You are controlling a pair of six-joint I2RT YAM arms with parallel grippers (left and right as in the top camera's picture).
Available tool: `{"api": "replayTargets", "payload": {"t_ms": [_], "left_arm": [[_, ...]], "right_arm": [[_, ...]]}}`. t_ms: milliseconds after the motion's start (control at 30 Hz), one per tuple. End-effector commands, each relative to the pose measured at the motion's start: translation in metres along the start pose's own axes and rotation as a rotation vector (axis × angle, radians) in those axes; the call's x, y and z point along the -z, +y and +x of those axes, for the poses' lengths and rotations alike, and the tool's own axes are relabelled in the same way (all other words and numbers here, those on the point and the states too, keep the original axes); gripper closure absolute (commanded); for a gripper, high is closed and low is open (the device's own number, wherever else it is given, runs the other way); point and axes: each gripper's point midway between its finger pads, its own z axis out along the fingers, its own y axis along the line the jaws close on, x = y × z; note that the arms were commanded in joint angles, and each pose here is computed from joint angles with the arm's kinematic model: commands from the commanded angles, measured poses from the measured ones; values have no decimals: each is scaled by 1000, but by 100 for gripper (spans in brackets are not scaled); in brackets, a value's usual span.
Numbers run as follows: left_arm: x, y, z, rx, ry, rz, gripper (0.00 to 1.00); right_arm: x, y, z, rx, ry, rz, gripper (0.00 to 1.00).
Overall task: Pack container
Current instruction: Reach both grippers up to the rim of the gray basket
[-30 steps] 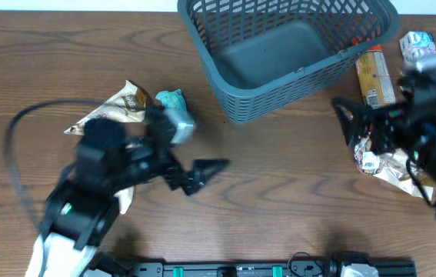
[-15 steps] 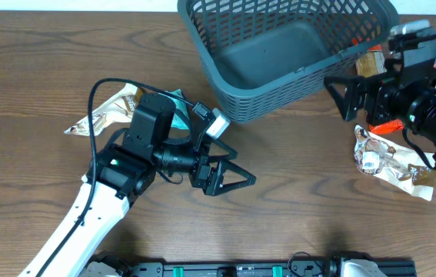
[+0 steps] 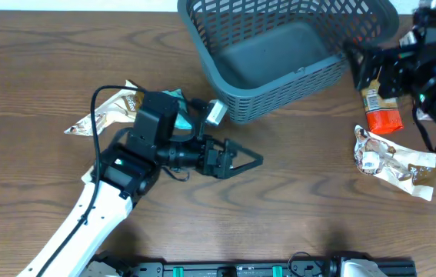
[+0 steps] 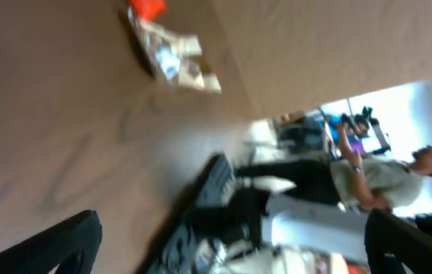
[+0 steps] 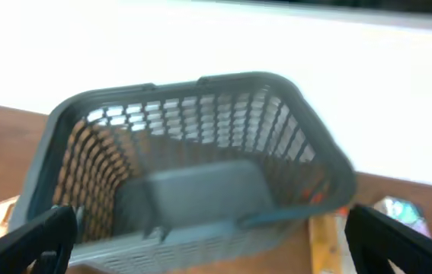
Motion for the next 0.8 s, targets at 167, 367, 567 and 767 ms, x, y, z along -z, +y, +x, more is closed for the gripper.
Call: {"api": "replayTargets", "payload": {"t_ms": [167, 367, 567, 767], "left_arm": [[-33, -10, -5, -35, -94, -329, 1], [-31, -5, -9, -90, -19, -507, 1], [-44, 23, -10, -73, 14, -591, 48], [-59, 50, -6, -21, 47, -648, 94]], "right_arm": [[-77, -3, -1, -75, 82, -166, 1], [-126, 8, 1, -139, 158, -328, 30], [-148, 6, 23, -168, 243, -356, 71], [-155, -18, 40, -171, 302, -218, 98]]}}
